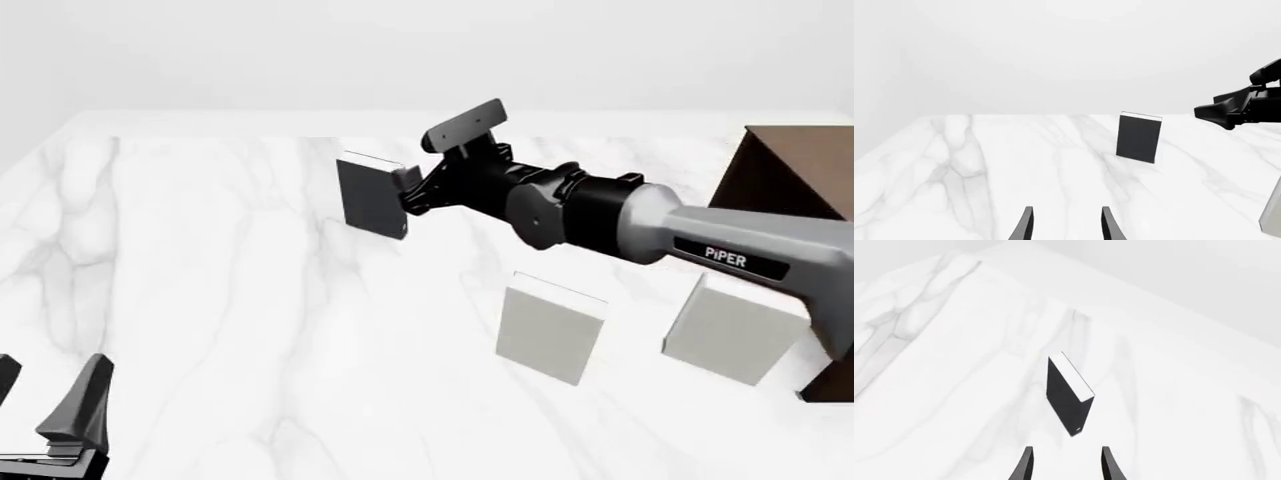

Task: Pick up the book on the left and place it on top of the shelf.

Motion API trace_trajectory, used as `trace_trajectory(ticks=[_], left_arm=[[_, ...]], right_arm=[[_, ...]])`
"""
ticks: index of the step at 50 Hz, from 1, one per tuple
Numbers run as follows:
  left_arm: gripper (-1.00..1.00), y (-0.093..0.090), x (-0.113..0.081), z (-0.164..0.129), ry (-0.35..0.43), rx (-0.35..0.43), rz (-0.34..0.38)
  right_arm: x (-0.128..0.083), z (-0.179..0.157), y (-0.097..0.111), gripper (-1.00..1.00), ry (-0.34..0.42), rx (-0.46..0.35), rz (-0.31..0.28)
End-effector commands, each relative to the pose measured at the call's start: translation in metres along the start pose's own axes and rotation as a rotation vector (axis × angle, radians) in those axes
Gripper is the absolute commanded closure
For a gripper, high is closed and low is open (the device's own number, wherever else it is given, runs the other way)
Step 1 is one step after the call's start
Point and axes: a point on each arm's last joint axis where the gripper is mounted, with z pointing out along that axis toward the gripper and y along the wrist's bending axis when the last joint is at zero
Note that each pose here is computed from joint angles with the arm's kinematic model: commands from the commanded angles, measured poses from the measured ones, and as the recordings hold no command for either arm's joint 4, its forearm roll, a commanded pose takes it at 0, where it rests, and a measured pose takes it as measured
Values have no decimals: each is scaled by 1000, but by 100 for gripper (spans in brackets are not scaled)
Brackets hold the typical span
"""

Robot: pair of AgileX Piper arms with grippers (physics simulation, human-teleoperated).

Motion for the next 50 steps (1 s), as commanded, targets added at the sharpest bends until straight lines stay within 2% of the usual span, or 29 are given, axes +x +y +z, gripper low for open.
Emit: trace_trajectory(ticks=[1, 20, 27, 50], left_arm=[[-100, 0, 0, 0, 0, 0, 0], [-100, 0, 0, 0, 0, 0, 0], [-100, 0, 0, 0, 0, 0, 0], [-100, 0, 0, 0, 0, 0, 0]], right_arm=[[4, 14, 6, -100, 3, -13, 6], [-6, 41, -10, -100, -29, 21, 4], [-7, 49, -10, -100, -26, 20, 0], [8, 83, -25, -100, -5, 49, 41]])
